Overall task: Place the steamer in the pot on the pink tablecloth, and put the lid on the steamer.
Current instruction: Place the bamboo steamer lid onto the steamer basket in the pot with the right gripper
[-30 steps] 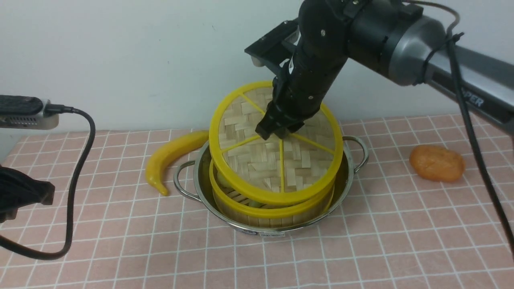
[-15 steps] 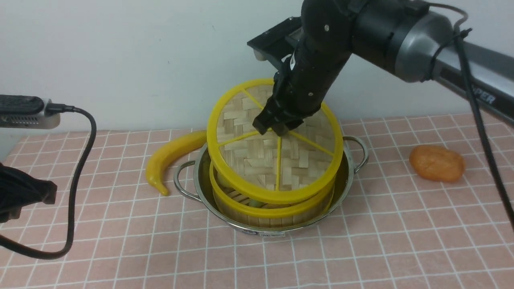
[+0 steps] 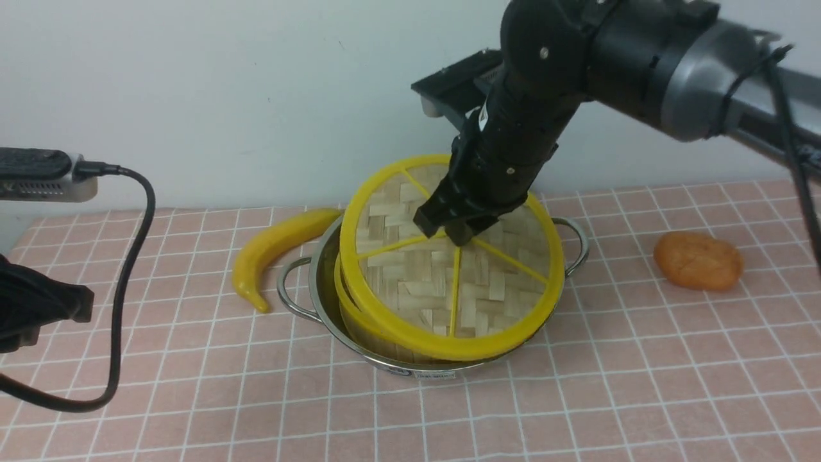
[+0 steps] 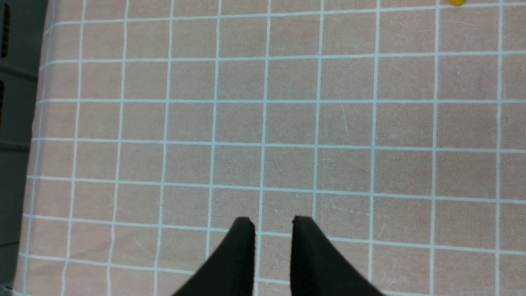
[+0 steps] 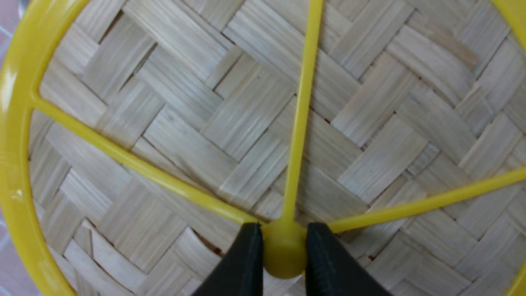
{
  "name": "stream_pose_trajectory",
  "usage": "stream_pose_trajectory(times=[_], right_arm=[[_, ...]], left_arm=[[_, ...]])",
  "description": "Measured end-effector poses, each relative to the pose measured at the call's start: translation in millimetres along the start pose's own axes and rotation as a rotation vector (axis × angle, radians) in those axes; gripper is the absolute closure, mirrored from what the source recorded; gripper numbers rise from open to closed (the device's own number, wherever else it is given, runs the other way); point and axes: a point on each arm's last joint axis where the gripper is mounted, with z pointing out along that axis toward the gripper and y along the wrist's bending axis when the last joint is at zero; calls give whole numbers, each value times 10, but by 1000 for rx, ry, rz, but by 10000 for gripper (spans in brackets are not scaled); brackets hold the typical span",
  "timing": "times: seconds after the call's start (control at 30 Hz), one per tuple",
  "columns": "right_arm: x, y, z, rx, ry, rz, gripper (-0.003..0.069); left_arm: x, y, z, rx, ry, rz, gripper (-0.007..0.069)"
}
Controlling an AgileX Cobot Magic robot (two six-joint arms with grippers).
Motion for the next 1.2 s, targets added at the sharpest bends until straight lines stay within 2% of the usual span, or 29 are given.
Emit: stream_pose_trajectory(times=[0.3,0.57,1.2], right_arm=[[-180,-25,-30,34,-106,-58,513],[-141,-23,35,27,-39,-54,513],[-205,-30,358,22,-78,-61,513]], left_arm=[[-1,-3,0,4,-1,-2,477],[-1,-4,0,5,-1,4,466],[0,-8,0,9,0,2,445]])
